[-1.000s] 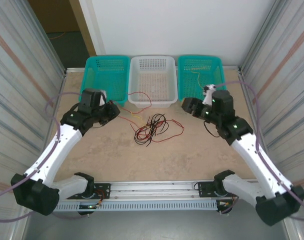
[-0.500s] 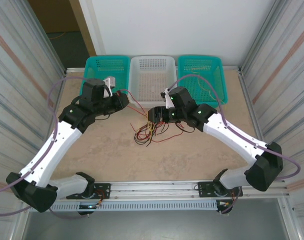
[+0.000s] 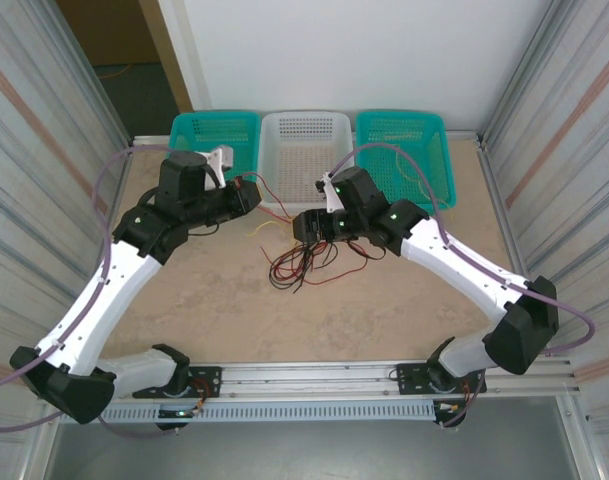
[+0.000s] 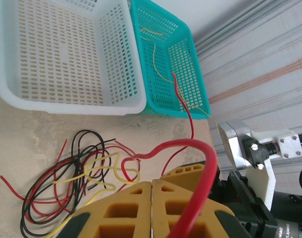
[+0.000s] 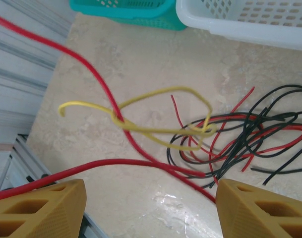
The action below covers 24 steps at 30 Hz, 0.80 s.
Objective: Untangle the cables
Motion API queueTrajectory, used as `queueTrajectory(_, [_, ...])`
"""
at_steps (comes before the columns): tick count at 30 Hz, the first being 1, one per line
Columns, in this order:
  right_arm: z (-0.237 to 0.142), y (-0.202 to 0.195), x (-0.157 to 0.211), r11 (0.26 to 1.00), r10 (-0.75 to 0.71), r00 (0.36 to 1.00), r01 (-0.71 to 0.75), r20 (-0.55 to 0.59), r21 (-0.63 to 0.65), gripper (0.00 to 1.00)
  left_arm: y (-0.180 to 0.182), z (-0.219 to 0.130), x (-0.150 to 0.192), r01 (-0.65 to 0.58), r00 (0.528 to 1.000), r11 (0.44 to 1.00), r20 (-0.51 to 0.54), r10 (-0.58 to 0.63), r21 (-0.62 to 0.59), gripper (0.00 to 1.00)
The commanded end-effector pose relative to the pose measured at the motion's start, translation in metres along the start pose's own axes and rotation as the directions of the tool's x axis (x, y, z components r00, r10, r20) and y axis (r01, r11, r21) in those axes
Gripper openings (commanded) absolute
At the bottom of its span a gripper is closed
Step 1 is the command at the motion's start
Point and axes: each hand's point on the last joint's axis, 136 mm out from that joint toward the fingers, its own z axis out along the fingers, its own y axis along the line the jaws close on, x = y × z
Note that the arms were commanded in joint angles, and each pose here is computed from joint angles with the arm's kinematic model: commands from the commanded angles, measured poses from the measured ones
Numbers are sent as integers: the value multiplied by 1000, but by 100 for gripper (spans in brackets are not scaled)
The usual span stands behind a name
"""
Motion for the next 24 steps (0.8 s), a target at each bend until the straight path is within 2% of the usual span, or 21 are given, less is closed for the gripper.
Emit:
queueTrajectory(1, [-6,9,-9,999,-32,999,32,18,-15,69,-23,-7,-8,-58,998,995,9,57,76,0])
queueTrajectory(9, [-20,20,-20,995,-98,992,97,74,13,69,-34,-8,-7,-79,996,990,-24,83,112,0])
queueTrajectory(20, [5,15,-38,987,-146,986,140,78,83,68,-50,-9,-6,-106,992,982,-57,116,160,0])
queueTrajectory(24, [11,6,-34,985,-135,989,127,58,117,59,-49,-14,-11,-130,990,982,-39,136,137,0])
